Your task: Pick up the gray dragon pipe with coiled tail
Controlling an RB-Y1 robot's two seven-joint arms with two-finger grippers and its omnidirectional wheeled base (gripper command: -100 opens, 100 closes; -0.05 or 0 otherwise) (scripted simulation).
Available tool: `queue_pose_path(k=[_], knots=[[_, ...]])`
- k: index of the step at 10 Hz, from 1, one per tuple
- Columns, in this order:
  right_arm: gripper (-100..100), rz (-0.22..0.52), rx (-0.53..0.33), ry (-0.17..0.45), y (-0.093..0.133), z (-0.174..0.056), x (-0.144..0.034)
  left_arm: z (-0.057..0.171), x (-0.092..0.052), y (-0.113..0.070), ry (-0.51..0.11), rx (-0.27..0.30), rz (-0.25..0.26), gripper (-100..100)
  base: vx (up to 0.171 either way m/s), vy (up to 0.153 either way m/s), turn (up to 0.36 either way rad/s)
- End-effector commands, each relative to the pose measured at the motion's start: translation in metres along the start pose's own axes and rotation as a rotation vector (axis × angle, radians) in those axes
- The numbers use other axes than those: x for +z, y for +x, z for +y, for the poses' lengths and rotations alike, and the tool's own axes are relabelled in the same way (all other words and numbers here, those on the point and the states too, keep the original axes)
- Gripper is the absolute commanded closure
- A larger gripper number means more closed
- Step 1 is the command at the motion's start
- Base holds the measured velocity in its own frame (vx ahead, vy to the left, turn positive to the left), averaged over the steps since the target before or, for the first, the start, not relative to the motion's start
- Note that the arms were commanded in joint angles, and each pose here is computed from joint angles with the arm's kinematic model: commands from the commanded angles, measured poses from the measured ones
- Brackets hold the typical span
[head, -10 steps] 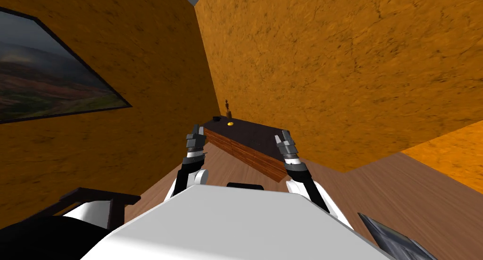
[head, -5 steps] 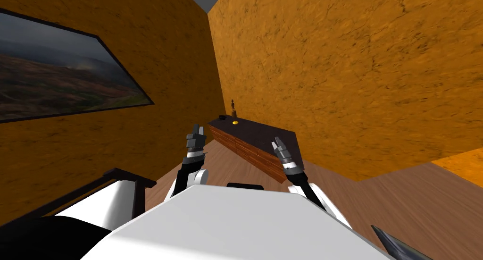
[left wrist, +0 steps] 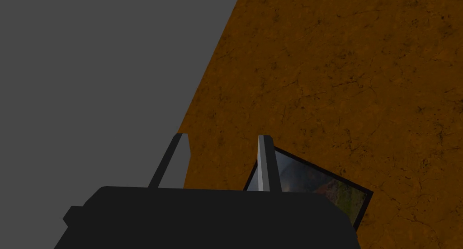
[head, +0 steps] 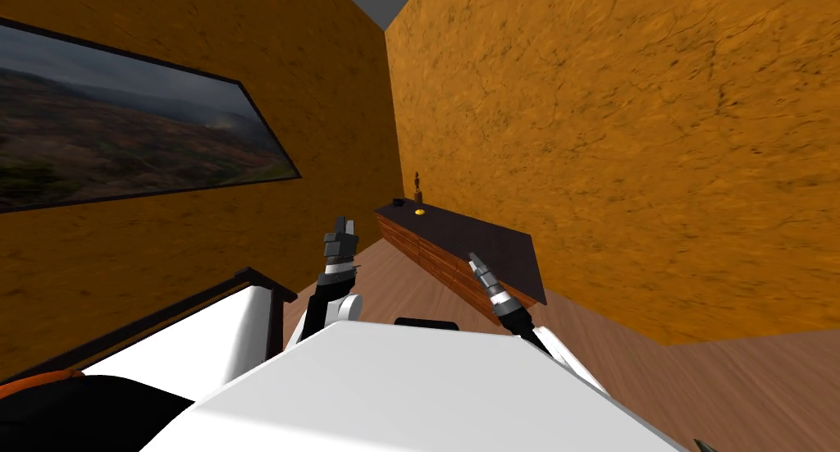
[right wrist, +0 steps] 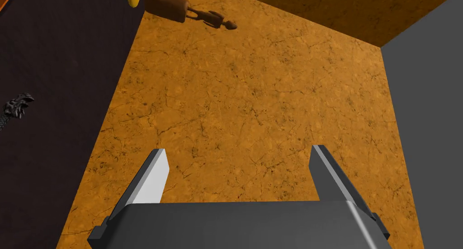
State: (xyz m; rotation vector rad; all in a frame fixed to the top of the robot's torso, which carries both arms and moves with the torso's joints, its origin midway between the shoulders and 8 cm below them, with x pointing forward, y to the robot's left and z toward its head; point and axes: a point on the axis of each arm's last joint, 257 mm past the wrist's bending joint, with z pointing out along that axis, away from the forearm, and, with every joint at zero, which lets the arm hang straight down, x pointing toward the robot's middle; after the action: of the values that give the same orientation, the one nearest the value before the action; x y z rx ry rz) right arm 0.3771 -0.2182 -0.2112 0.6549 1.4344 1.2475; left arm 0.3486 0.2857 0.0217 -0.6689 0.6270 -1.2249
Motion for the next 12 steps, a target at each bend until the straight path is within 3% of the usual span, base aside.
queue_pose_path(k=[1, 3, 6, 7, 8, 9, 10, 11, 12], knots=[[-100, 0.059, -0.040, 0.071, 0.013, -0.030, -0.011, 0.000, 0.000, 0.000, 0.000, 0.000, 0.000, 0, -0.020, 0.052, 0.242], [-100, 0.060, -0.039, 0.083, 0.013, -0.036, -0.013, 0.000, 0.000, 0.000, 0.000, 0.000, 0.000, 0, -0.008, 0.024, 0.048], [-100, 0.170, -0.118, 0.209, 0.033, -0.087, -0.043, 0.000, 0.000, 0.000, 0.000, 0.000, 0.000, 0, -0.003, 0.034, 0.227], [-100, 0.171, -0.117, 0.228, 0.033, -0.096, -0.047, 0.000, 0.000, 0.000, 0.000, 0.000, 0.000, 0, 0.006, 0.028, 0.122], [-100, 0.228, -0.161, 0.286, 0.041, -0.118, -0.065, 0.000, 0.000, 0.000, 0.000, 0.000, 0.000, 0, 0.012, 0.049, 0.271], [-100, 0.228, -0.160, 0.304, 0.040, -0.126, -0.070, 0.000, 0.000, 0.000, 0.000, 0.000, 0.000, 0, 0.014, 0.034, 0.125], [-100, 0.287, -0.206, 0.366, 0.045, -0.149, -0.091, 0.000, 0.000, 0.000, 0.000, 0.000, 0.000, 0, 0.034, 0.032, 0.298], [-100, 0.288, -0.205, 0.381, 0.044, -0.155, -0.096, 0.000, 0.000, 0.000, 0.000, 0.000, 0.000, 0, 0.037, 0.016, 0.118], [-100, 0.346, -0.253, 0.437, 0.047, -0.176, -0.118, 0.000, 0.000, 0.000, 0.000, 0.000, 0.000, 0, 0.043, 0.032, 0.283]])
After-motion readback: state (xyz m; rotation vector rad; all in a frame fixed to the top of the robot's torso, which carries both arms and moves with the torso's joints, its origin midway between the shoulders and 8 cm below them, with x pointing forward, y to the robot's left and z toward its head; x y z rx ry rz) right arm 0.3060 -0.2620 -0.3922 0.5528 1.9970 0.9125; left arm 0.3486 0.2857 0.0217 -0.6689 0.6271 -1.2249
